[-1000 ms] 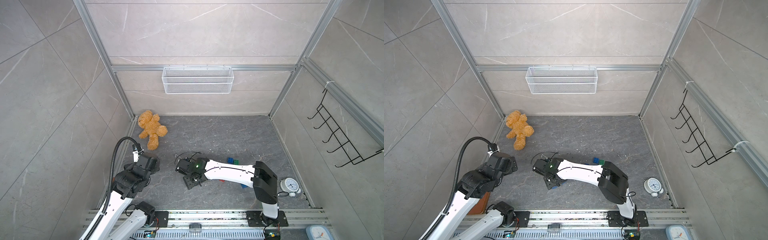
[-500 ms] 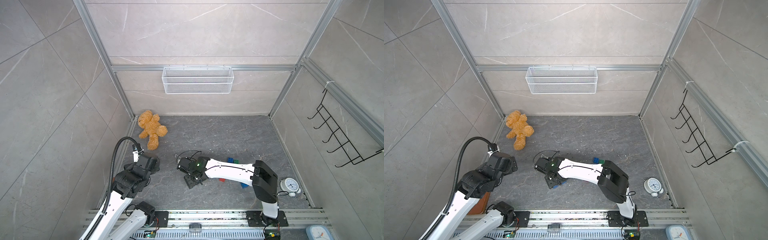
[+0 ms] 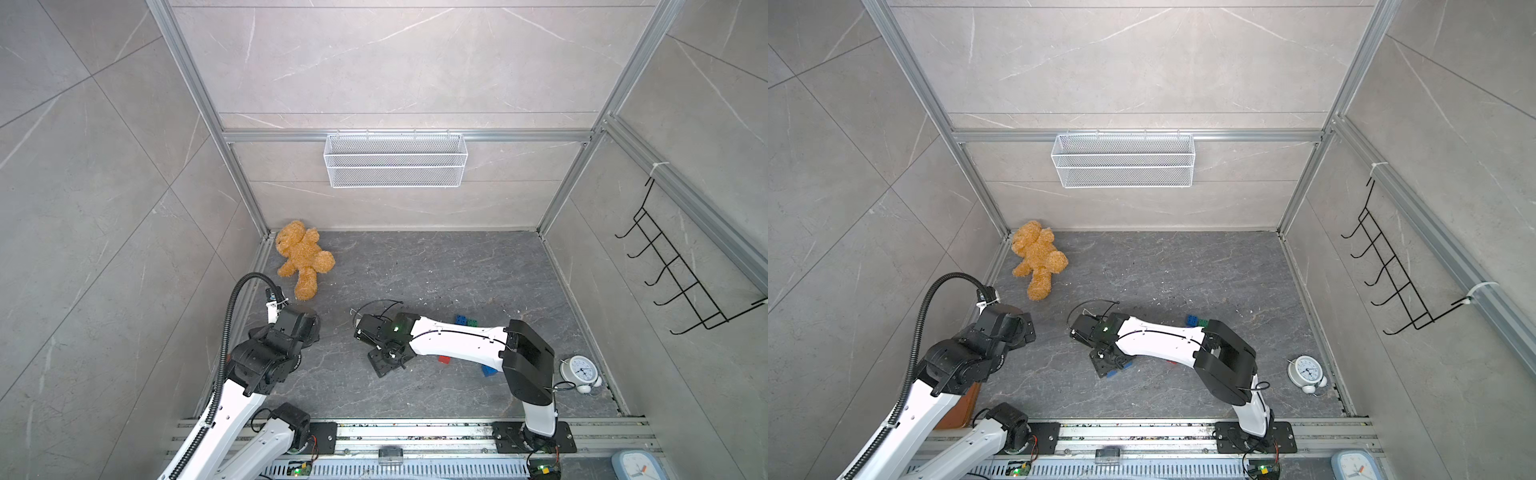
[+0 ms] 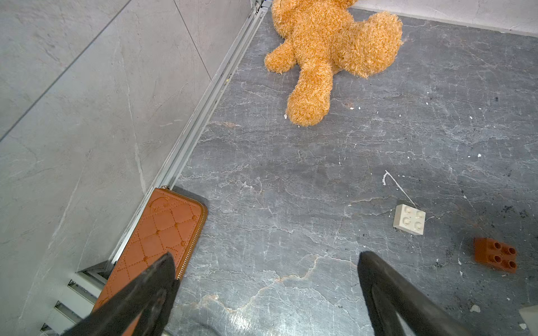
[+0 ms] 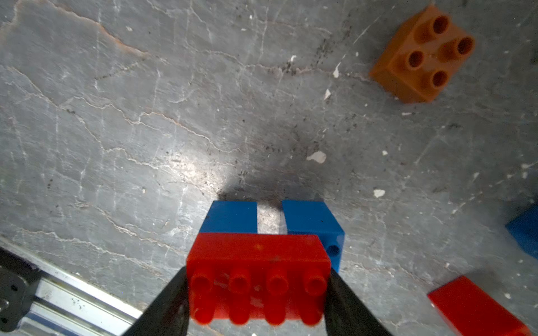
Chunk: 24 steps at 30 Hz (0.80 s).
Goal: Assemble the letter h with lego
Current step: Assemble the lego brick with the lego brick.
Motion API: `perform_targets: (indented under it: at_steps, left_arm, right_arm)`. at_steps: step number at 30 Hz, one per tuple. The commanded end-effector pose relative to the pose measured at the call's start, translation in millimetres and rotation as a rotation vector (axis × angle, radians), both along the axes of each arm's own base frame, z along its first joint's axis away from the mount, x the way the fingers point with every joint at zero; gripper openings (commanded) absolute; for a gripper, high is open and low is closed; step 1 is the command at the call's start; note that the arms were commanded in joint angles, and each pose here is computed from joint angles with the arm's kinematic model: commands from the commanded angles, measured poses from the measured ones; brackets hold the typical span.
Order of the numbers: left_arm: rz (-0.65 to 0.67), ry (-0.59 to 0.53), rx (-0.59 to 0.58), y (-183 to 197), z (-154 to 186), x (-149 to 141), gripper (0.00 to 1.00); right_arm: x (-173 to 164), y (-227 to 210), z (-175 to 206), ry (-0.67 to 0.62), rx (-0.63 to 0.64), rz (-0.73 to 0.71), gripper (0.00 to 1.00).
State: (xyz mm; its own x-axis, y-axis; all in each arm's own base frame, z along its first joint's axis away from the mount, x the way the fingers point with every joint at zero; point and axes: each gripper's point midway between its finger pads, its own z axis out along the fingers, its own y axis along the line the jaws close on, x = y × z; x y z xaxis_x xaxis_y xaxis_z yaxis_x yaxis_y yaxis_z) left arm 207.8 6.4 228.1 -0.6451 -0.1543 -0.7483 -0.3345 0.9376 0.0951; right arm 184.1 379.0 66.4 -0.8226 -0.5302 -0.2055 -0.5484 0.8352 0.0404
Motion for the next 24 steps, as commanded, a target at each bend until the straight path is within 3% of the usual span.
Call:
perform_targets:
  at_steps: [1,17,24]
  left_arm:
    - [-0.004,-0.007,0.002,0,3,2,0.99]
    - [-0.004,-0.004,0.001,0,2,3,0.99]
    - [-0.003,-0.006,0.0,0,2,3,0.99]
  right_arm:
    - [0,-9,-18,0.01,-0.061,0.016,0.0]
    - [-1,-30,-59,0.034,-0.182,-0.078,0.0]
    - [12,-22,-14,-0.012,-0.109,-0.264,0.0]
